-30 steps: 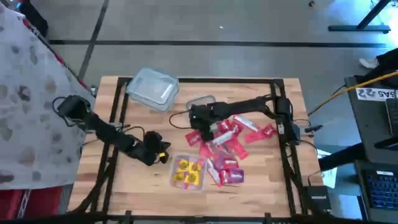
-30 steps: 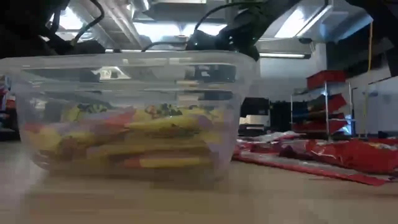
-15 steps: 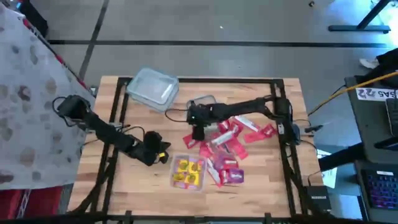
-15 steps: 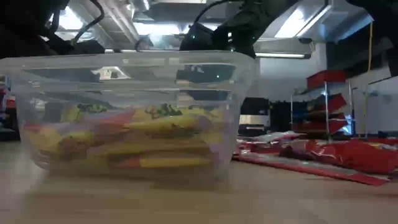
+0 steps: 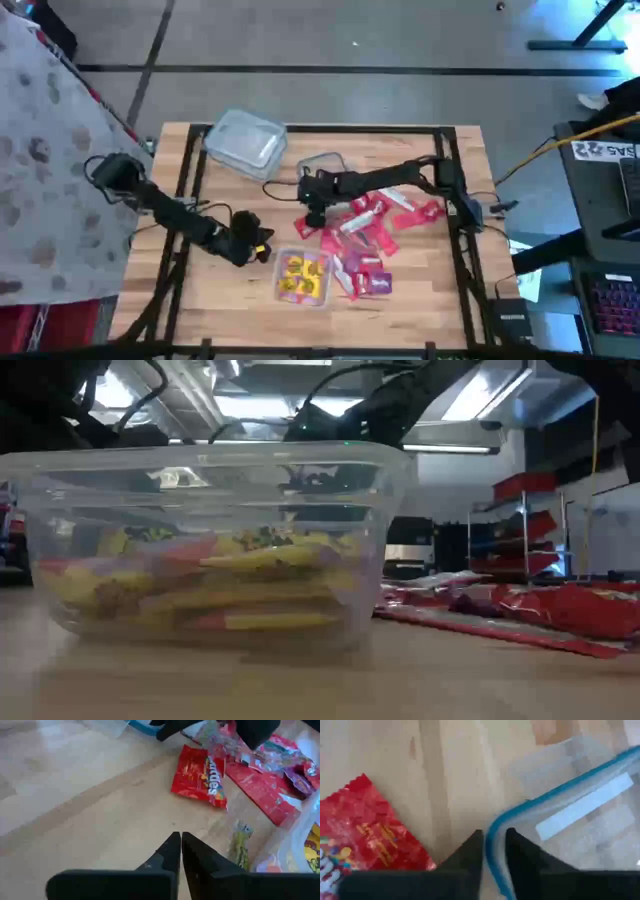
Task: Sort candy
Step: Close the square transparent bin
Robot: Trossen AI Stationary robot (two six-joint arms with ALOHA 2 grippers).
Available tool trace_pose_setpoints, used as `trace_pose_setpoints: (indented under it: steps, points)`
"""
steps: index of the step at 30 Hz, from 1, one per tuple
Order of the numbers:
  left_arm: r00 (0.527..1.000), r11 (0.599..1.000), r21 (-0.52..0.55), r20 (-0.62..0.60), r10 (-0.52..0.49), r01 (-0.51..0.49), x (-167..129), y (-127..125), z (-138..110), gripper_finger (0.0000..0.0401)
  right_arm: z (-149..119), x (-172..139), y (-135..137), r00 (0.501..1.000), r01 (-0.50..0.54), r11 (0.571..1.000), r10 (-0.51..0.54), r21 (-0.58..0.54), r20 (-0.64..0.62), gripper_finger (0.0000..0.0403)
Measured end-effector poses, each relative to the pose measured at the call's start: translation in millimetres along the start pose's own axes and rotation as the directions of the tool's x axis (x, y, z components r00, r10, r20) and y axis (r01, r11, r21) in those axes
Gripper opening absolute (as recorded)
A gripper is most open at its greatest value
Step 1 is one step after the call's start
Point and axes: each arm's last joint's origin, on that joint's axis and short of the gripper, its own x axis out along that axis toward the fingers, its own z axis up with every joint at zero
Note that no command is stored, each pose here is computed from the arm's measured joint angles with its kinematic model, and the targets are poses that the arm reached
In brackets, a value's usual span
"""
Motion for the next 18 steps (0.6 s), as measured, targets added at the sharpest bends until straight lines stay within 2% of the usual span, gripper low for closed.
trace_pose_setpoints:
  steps: [6, 18]
  points:
    - [1.0, 1.0, 0.0, 0.0, 0.0, 0.0, 0.0, 0.0, 0.0, 0.0, -0.7, -11.0, 8.6, 1.0, 0.013, 0.999, -0.014, -0.046, -0.008, 0.001]
    - [1.0, 1.0, 0.0, 0.0, 0.0, 0.0, 0.0, 0.1, 0.0, 0.0, 0.9, -63.5, 21.2, 1.0, 0.009, 0.993, -0.011, -0.114, -0.011, 0.0008]
